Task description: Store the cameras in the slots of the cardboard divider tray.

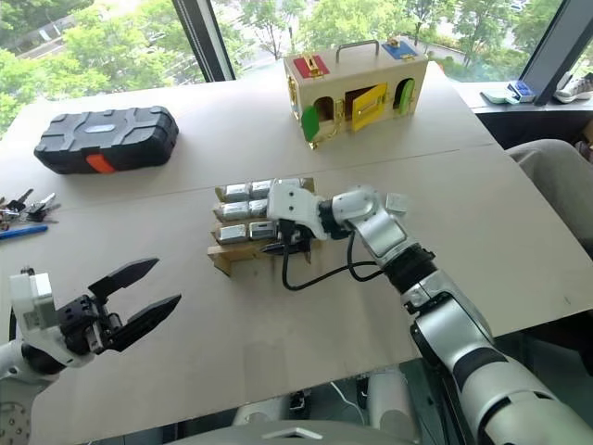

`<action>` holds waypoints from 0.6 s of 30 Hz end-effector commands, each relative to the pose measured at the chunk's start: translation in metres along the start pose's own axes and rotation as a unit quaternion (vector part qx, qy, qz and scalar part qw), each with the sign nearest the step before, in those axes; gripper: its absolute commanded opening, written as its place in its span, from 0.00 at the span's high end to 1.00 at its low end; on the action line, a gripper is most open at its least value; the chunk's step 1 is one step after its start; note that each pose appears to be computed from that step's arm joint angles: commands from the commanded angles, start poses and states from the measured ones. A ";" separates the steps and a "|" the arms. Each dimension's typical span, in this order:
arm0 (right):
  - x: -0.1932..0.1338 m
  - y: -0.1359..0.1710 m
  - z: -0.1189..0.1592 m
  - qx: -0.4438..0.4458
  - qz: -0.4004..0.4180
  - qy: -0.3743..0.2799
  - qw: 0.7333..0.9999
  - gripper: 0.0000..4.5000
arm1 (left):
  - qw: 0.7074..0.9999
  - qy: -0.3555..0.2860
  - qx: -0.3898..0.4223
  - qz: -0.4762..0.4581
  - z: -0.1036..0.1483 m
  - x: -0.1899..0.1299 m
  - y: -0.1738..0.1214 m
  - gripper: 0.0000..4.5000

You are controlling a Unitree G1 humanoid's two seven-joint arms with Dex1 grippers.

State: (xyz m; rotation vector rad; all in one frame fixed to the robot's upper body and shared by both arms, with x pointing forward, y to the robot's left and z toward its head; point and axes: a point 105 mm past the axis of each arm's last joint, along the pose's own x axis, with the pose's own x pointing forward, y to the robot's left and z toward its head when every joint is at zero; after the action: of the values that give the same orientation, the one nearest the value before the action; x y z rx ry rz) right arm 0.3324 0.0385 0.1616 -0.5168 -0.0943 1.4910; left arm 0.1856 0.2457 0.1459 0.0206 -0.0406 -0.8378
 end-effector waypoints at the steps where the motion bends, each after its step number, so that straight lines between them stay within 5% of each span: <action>1: -0.047 -0.012 0.050 -0.005 -0.073 -0.074 0.995 0.13 | 0.999 0.001 0.018 -0.046 0.007 0.006 -0.006 0.00; 3: -0.065 -0.010 0.052 0.004 -0.107 -0.068 0.992 0.13 | 0.998 0.000 0.016 -0.058 0.008 0.008 -0.007 0.00; 5: -0.087 -0.005 0.044 0.020 -0.149 -0.047 0.987 0.01 | 0.997 0.002 0.017 -0.081 0.008 0.013 -0.010 0.00; 10: -0.158 0.005 -0.010 0.093 -0.305 0.053 0.946 0.01 | 0.991 -0.005 0.013 -0.137 0.011 0.035 -0.016 0.00; 13: -0.160 0.009 -0.008 0.090 -0.309 0.053 0.945 0.01 | 0.990 -0.003 0.012 -0.142 0.010 0.039 -0.011 0.00; 18: -0.117 0.009 0.009 0.074 -0.260 0.021 0.963 0.01 | 0.990 0.001 0.009 -0.139 0.007 0.038 -0.003 0.00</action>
State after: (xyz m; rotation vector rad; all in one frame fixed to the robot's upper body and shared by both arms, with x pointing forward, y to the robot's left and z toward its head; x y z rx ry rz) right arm 0.3133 -0.0930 0.1867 -0.3436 -0.0199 0.9107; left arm 0.2091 0.2142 0.1526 0.0317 -0.0456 -1.1049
